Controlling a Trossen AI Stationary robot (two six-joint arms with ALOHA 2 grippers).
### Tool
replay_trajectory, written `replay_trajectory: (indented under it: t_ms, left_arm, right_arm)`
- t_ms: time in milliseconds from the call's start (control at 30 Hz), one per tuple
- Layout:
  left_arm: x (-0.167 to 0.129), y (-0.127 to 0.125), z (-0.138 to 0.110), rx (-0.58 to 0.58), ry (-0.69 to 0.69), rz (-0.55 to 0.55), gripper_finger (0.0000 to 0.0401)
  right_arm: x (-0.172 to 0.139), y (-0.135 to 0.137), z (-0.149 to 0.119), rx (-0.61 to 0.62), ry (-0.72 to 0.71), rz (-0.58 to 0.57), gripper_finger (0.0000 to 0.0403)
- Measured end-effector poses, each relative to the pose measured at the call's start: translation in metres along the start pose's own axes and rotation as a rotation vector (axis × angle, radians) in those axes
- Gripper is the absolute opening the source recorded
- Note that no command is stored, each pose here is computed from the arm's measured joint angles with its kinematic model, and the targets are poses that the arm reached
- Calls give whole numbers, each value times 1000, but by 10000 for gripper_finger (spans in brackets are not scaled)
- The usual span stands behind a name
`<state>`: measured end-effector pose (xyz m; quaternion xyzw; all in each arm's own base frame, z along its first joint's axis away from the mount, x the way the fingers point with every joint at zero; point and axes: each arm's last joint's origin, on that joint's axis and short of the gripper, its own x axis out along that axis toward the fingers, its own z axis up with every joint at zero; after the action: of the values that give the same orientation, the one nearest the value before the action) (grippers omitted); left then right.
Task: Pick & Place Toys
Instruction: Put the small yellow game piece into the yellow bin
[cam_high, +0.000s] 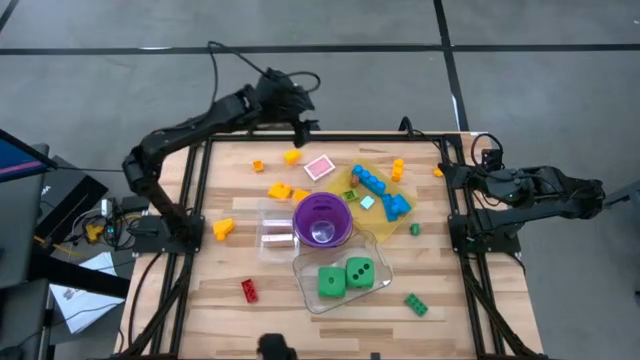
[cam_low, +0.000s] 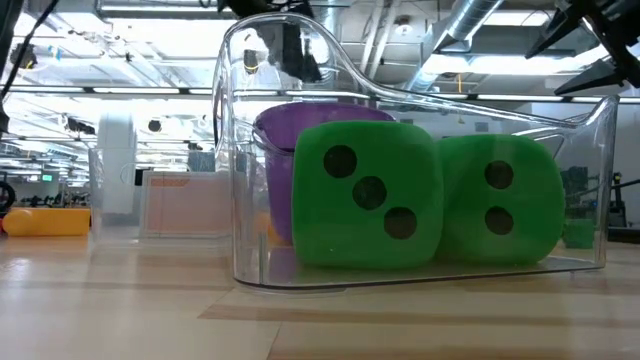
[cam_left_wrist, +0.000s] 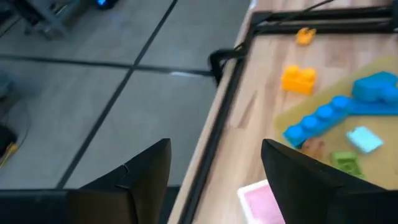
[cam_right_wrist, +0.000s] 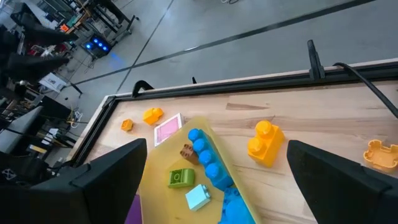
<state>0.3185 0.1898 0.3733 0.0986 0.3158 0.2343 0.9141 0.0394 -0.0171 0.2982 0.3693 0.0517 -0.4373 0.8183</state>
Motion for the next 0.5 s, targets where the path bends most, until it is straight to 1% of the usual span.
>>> replay_trajectory:
  t_ms: [133,233,333,500]
  left_arm:
    - [-10,15,-7,-26,44,30,239]
    - [-13,22,-11,-74,65,43,239]
    - [-13,25,-14,-112,76,49,241]
    - [-13,24,-15,-116,89,42,240]
  right_arm:
    - [0,0,0,11,1,-1,379]
    - [0,0,0,21,2,-4,379]
    - [0,0,0,21,2,-4,379]
    - [0,0,0,21,2,-4,379]
